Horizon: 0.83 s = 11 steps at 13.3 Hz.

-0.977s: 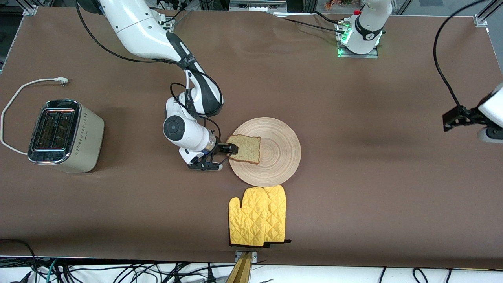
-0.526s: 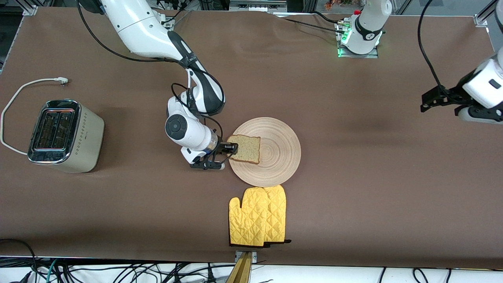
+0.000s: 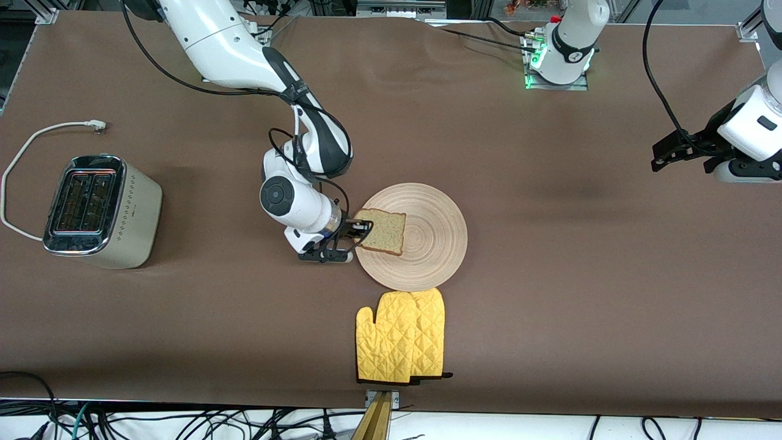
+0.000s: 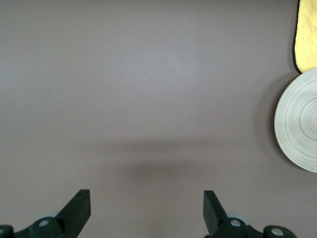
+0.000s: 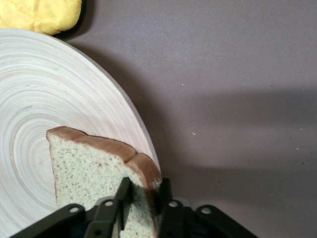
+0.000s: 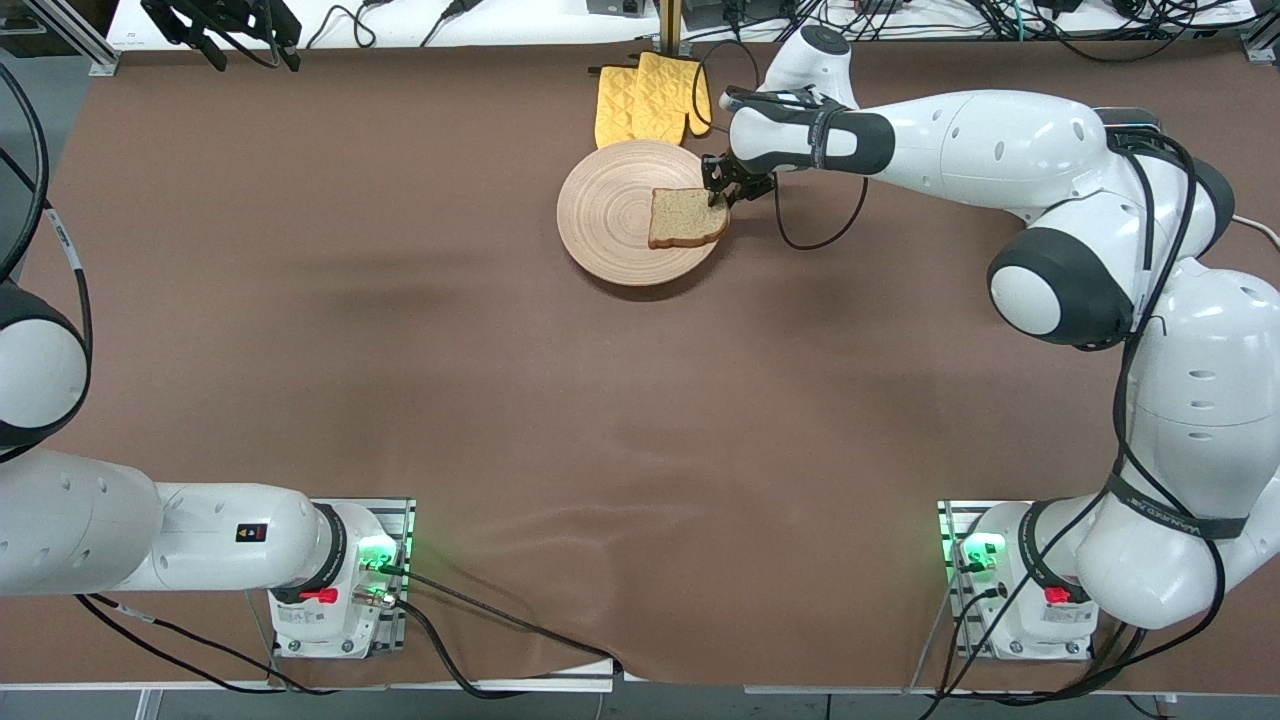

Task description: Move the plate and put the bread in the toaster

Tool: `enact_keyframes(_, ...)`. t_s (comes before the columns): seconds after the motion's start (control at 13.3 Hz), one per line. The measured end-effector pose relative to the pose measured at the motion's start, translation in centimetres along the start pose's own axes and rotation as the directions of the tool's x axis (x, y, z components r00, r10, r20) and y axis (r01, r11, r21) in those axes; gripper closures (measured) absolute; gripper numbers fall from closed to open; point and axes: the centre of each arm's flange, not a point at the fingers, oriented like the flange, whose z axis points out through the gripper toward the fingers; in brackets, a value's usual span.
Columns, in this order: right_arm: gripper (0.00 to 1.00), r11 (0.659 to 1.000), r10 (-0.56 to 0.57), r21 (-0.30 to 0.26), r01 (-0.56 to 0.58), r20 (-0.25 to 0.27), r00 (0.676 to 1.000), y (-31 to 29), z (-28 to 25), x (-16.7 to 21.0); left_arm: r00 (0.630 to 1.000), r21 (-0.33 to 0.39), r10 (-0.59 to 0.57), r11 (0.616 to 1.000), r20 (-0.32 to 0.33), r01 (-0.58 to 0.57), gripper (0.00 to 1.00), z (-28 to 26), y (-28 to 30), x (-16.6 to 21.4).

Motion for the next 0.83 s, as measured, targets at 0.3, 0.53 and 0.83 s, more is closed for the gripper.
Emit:
enact_keyframes(0.3,0.88,1.000,-0.006,0.003,0.006,-0.001,1.000,-0.2,-0.1,0.0,1.000,0.000,-0.008,1.000,0.000,0.008,0.00,0.2,0.0,0.2)
enact_keyframes(0.53,0.88,1.000,-0.021,0.010,0.021,0.000,1.000,-1.3,-0.6,-0.1,1.000,0.000,-0.009,1.000,0.003,0.009,0.00,0.3,0.0,0.2)
enact_keyframes(0.83,0.91,0.999,-0.033,0.010,0.033,0.023,0.999,-2.2,-1.5,-0.3,1.000,0.000,-0.010,1.000,0.006,0.010,0.00,0.5,0.0,0.3)
